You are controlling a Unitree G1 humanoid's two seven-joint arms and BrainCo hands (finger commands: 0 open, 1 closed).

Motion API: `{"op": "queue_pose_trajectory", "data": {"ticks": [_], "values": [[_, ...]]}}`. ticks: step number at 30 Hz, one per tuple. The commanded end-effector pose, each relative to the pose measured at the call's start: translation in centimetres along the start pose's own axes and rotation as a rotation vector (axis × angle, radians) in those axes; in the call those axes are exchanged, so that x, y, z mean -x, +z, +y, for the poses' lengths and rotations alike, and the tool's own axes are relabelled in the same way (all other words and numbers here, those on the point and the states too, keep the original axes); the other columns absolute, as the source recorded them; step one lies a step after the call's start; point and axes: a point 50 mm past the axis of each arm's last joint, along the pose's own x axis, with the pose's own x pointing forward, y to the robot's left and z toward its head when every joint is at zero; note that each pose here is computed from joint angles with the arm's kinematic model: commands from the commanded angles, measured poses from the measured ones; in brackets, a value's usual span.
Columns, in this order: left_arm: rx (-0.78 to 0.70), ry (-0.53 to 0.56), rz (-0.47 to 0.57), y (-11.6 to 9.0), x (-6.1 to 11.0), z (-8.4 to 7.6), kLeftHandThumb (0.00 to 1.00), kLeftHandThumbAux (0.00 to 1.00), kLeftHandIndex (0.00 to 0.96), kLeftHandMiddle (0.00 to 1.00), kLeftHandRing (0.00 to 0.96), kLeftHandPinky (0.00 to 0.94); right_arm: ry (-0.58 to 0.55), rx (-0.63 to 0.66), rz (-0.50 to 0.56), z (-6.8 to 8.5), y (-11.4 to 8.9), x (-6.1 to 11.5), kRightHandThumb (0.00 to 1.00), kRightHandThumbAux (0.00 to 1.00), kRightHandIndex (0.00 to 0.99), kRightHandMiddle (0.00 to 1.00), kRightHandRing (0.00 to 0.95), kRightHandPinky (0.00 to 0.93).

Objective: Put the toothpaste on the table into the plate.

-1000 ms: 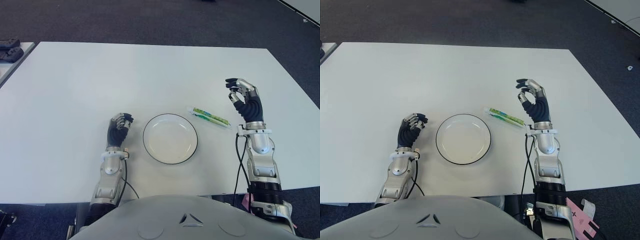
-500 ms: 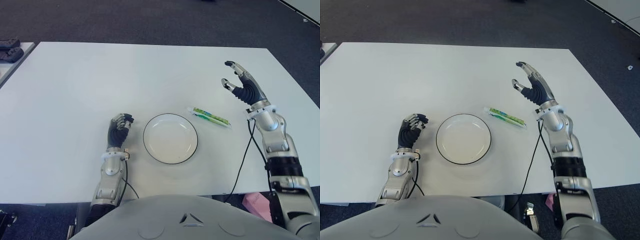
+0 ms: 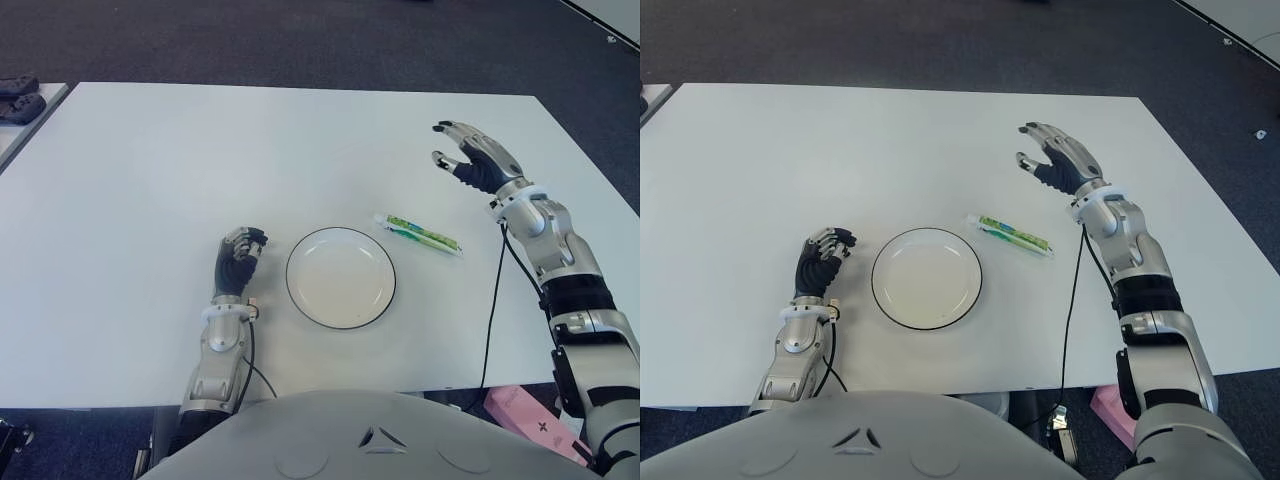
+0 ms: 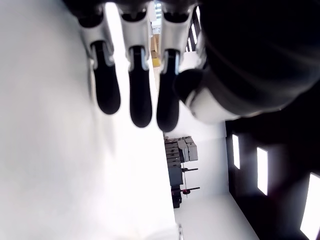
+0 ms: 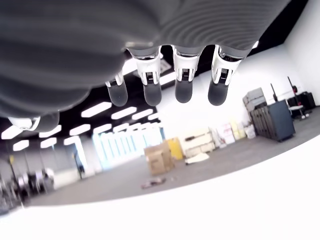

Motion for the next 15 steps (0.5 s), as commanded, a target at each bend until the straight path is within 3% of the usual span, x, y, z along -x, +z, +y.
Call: {"op": "queue_pose_trajectory", "data": {"ticks": [1,15], "values": [[-0.021,0.011,0.060,-1.0,0.6,0.2,0.710,0.718,0.426,0.457,0.433,0.424,0.102,0.068,0.000,1.1,-0.3,-0.6,0.566,0.097,0.000,0.000,0.000,0.000],[-0.019,0.017,0.060,-0.9,1.0,0.2,0.708,0.720,0.426,0.459,0.431,0.421,0.396,0.254,-0.072,2.3,-0.4,-1.0,0.585,0.084,0.000,0.000,0.000,0.000]]}}
